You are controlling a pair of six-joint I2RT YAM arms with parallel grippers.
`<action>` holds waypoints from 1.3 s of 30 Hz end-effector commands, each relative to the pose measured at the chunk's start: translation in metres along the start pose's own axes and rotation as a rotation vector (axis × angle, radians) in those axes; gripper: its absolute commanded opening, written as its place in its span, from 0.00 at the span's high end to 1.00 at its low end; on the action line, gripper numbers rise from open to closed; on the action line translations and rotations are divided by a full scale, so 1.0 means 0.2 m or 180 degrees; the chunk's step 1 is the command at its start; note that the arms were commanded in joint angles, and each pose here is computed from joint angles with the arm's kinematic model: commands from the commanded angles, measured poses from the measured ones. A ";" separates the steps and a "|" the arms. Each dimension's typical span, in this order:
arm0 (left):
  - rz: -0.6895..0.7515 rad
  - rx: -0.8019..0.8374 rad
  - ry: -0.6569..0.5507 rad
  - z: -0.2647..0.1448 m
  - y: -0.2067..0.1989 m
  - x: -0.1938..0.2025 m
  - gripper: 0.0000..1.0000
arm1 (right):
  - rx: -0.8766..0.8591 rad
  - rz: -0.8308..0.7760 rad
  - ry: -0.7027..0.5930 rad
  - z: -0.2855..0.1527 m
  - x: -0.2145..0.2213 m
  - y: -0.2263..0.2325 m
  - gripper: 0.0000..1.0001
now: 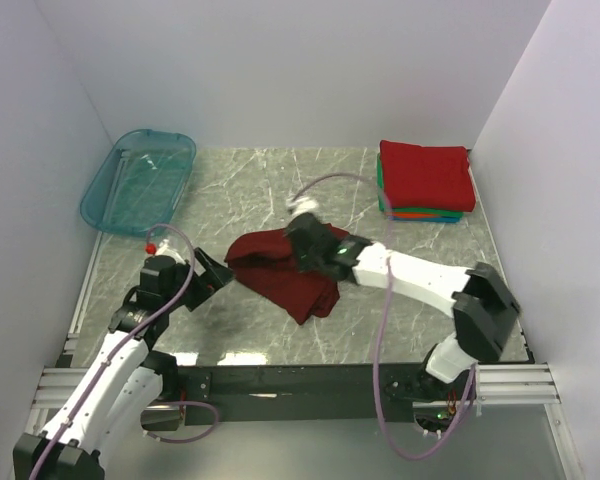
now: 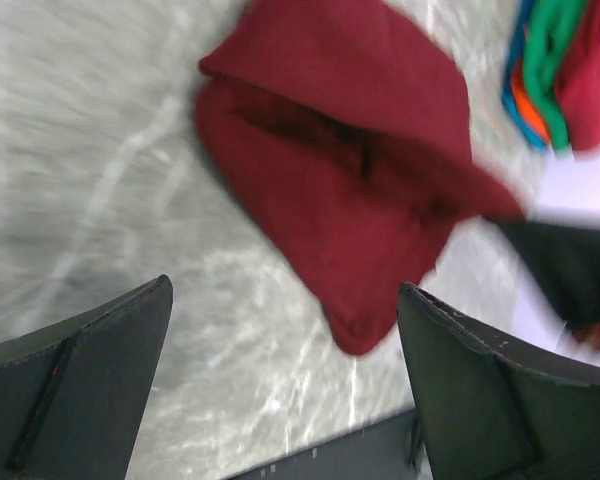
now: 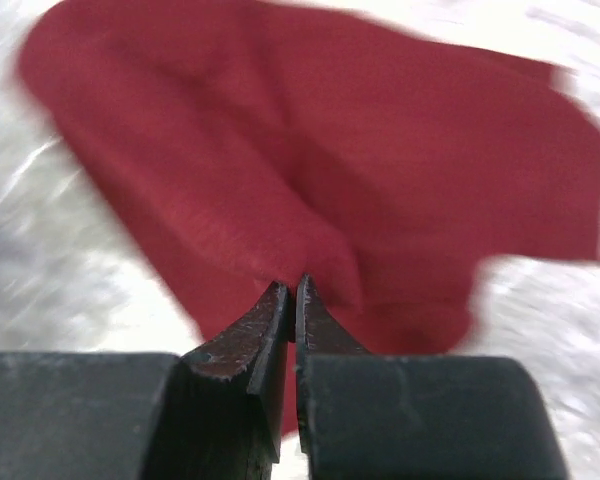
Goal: Fold and stack the t-shirts
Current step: Flatten the tshirt out
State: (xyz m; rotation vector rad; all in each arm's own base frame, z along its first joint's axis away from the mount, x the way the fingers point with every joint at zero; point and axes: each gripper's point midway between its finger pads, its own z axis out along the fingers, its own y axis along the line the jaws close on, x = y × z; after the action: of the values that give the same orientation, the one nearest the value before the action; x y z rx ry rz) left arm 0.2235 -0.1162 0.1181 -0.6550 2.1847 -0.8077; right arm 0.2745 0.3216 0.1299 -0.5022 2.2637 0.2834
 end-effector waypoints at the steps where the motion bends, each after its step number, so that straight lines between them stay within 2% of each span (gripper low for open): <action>1: 0.0208 0.0605 0.0389 0.01 -0.14 0.13 0.01 | 0.0191 0.0583 -0.0125 -0.08 -0.07 -0.29 0.98; 4: 0.0319 0.0661 0.0575 0.02 -0.18 0.24 0.01 | 0.0231 0.0843 -0.0124 -0.10 -0.04 -0.44 0.98; 5: 0.0423 0.0679 0.0741 0.02 -0.20 0.33 0.01 | 0.0236 0.0868 -0.0140 -0.11 -0.04 -0.46 0.98; 7: 0.0447 0.0730 0.0781 0.03 -0.24 0.38 0.00 | 0.0255 0.0927 -0.0159 -0.13 -0.02 -0.52 0.98; 11: 0.0545 0.0849 0.1148 0.05 -0.31 0.57 0.02 | 0.0071 0.1013 -0.0181 -0.15 0.01 -0.51 0.98; 17: 0.0815 0.0750 0.1379 0.13 -0.41 0.76 0.07 | 0.0050 0.1042 -0.0089 -0.14 0.08 -0.52 0.98; 24: 0.0974 0.0765 0.1348 0.22 -0.57 0.83 0.16 | -0.0011 0.1088 -0.0054 -0.13 0.13 -0.52 0.98; 34: 0.1249 0.0367 0.1369 0.35 -0.53 0.89 0.26 | -0.0075 0.1171 -0.0125 -0.17 0.14 -0.56 0.98; 39: 0.1274 0.0216 0.1535 0.38 -0.48 0.96 0.41 | -0.0054 0.1215 -0.0129 -0.17 0.15 -0.58 0.98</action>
State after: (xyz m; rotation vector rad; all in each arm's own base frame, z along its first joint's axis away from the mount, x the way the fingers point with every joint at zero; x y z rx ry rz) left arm 0.1794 -0.3250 0.0552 0.0087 2.5817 -0.8885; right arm 0.2795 0.1986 0.1137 -0.0904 2.3580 0.4747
